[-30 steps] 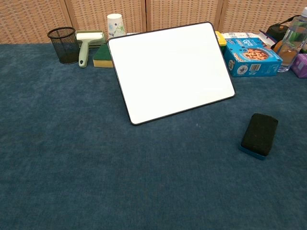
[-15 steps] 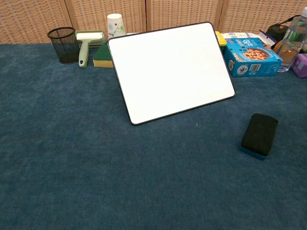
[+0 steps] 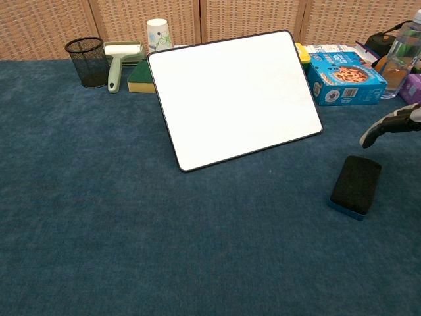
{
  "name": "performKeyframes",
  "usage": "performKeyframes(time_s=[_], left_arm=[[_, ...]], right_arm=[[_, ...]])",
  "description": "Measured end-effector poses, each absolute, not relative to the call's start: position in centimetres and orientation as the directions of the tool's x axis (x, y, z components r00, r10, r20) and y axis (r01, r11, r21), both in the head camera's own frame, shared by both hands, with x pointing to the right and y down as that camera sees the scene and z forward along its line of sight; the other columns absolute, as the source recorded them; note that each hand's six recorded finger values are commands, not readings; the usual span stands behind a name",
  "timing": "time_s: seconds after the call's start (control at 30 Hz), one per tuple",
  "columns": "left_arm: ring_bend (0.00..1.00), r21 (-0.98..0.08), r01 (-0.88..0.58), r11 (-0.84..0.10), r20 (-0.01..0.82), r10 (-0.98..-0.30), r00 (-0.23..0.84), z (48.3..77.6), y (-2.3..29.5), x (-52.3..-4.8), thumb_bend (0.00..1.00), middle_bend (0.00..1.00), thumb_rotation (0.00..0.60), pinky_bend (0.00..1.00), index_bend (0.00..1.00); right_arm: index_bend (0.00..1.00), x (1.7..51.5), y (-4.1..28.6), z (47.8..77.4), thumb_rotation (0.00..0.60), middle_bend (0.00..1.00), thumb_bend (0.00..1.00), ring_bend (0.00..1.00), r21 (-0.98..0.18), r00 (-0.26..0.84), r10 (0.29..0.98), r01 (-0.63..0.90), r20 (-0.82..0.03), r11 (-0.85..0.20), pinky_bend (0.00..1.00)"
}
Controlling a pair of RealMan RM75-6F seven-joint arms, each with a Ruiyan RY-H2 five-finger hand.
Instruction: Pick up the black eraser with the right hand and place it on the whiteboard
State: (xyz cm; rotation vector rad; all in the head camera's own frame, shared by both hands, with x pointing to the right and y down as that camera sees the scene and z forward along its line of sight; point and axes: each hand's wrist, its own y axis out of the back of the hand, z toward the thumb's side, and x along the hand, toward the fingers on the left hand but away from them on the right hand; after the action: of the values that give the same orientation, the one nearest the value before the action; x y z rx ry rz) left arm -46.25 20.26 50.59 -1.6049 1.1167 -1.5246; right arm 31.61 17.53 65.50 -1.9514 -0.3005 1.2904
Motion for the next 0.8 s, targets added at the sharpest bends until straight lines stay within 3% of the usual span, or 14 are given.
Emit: performKeyframes(time_s=[0.4, 0.8], left_arm=[[0.0, -0.893, -0.158, -0.422, 0.433, -0.901, -0.038, 50.4, 20.2, -46.6, 0.11, 0.0, 0.6, 0.03, 0.0], [0.0, -0.892, -0.172, -0.417, 0.429, -0.903, -0.035, 50.1, 20.3, -46.9, 0.1, 0.0, 0.6, 0.03, 0.0]], right_arm=[[0.24, 26.5, 18.6, 67.6, 0.6, 0.19, 0.0, 0.15, -0.706, 0.561, 0.491, -0.265, -0.667, -0.657, 0.14], [0.41, 26.2, 18.5, 68.2, 0.6, 0.32, 0.12, 0.26, -0.753, 0.583, 0.528, -0.242, -0.617, -0.612, 0.29]])
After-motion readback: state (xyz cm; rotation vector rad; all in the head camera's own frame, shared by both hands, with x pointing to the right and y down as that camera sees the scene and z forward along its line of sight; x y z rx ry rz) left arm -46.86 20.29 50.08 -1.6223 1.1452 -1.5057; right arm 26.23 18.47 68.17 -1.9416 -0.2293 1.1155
